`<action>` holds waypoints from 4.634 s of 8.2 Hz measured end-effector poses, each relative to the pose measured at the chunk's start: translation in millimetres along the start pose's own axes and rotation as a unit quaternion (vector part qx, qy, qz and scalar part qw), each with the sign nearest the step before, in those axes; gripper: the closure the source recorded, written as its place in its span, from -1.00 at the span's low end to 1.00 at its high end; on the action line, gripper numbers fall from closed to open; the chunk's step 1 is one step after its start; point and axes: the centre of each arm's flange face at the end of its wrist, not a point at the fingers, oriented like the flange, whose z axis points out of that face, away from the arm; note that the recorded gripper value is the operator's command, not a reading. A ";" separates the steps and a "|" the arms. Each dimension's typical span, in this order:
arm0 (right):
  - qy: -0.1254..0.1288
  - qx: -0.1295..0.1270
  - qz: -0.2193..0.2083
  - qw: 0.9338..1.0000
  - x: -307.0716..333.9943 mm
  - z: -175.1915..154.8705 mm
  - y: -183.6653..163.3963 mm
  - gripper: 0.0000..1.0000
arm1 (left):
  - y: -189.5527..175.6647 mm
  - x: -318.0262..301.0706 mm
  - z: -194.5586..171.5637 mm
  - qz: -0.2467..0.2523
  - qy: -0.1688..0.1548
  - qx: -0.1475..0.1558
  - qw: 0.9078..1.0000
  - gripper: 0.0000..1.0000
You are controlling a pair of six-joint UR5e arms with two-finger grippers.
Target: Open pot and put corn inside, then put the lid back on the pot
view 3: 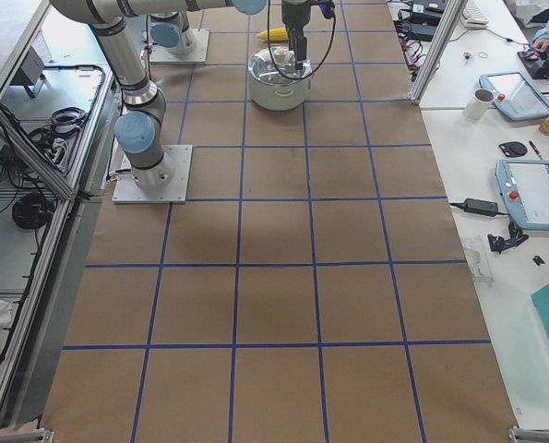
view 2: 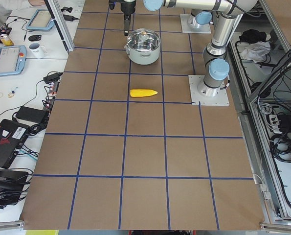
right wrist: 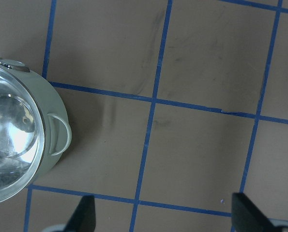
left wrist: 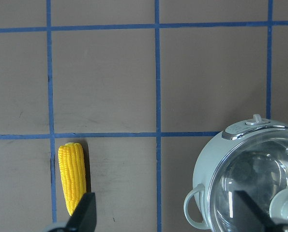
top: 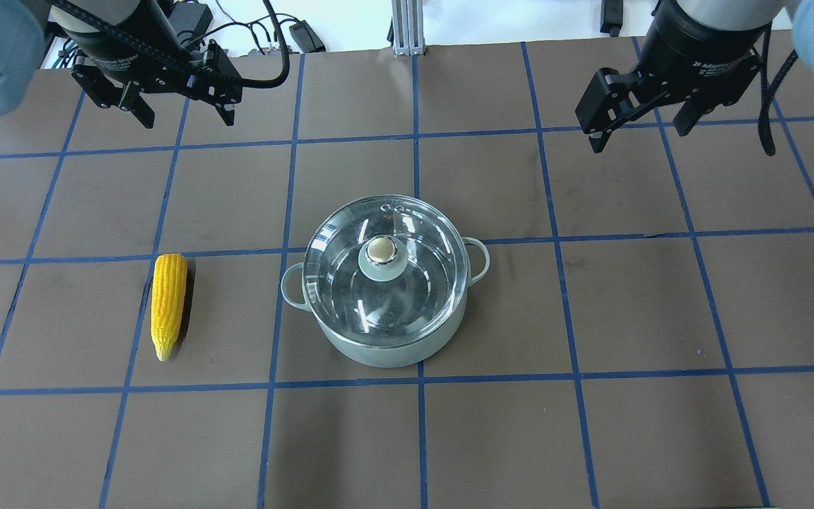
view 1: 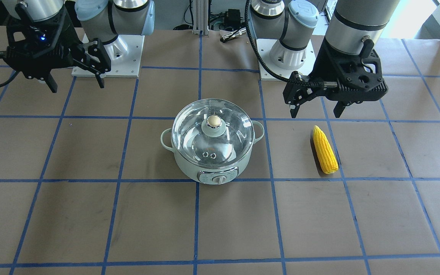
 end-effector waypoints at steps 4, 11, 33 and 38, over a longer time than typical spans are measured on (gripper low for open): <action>-0.011 0.000 0.040 0.999 -6.6 0.9 0.9 -1.00 | -1.2 -1.7 3.5 0.007 0.003 -0.002 1.000 -1.00; -0.013 0.001 0.102 0.995 -116.6 39.5 -14.2 -1.00 | -16.3 -174.8 89.5 0.040 0.003 -0.069 0.997 -1.00; -0.048 -0.038 0.092 0.994 -271.2 134.9 -30.7 1.00 | 3.3 -210.4 343.2 -0.187 0.073 -0.262 0.944 1.00; -0.040 -0.047 0.031 0.998 -58.5 49.1 -60.0 1.00 | 6.5 -175.2 239.1 -0.187 0.060 -0.230 0.953 1.00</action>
